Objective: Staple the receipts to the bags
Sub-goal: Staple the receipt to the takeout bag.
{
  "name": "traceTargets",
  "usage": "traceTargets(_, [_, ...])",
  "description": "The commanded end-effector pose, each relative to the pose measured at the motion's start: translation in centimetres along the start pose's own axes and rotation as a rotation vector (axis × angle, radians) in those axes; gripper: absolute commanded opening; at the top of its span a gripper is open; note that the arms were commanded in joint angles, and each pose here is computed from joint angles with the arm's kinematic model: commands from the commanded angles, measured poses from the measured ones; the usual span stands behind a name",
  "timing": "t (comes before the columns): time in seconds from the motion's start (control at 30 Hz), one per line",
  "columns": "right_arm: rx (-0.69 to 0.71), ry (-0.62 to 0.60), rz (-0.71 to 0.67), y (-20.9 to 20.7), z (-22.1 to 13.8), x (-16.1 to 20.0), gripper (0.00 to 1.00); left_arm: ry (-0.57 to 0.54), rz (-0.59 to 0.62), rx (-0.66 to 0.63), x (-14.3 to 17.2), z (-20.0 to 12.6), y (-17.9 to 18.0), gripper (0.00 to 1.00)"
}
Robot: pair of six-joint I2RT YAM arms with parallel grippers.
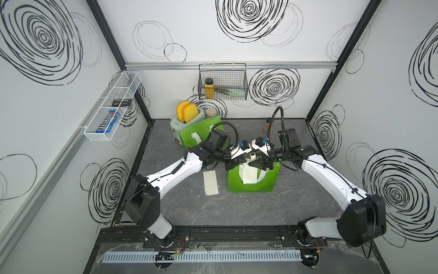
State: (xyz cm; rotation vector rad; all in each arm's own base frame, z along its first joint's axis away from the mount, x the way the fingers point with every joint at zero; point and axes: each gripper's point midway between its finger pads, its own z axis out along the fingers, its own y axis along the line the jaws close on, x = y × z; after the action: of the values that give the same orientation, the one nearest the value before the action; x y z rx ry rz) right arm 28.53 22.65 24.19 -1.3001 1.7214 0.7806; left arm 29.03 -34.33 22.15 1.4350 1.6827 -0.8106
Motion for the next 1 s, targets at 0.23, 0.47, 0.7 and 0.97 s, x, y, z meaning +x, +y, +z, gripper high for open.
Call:
traceTargets(0.23, [0.469,-0.241,0.229,-2.7,-8.0,-5.8,0.70,-0.088,-0.062,-0.048,-2.3,-0.4,0.4,0.00])
traceTargets(0.47, [0.601,-0.214,0.386,0.8,-6.9,-3.4,0.59,-0.086,-0.074,-0.052,-2.6,-0.2,0.6,0.00])
traceTargets(0.7, [0.671,-0.135,0.512,2.0,-3.4,-0.8,0.58,-0.086,-0.078,-0.046,-2.7,0.0,0.4,0.00])
traceTargets(0.97, [0.758,-0.081,0.570,1.0,-1.8,0.6,0.61,-0.077,-0.080,-0.043,-2.6,-0.2,0.0,0.00])
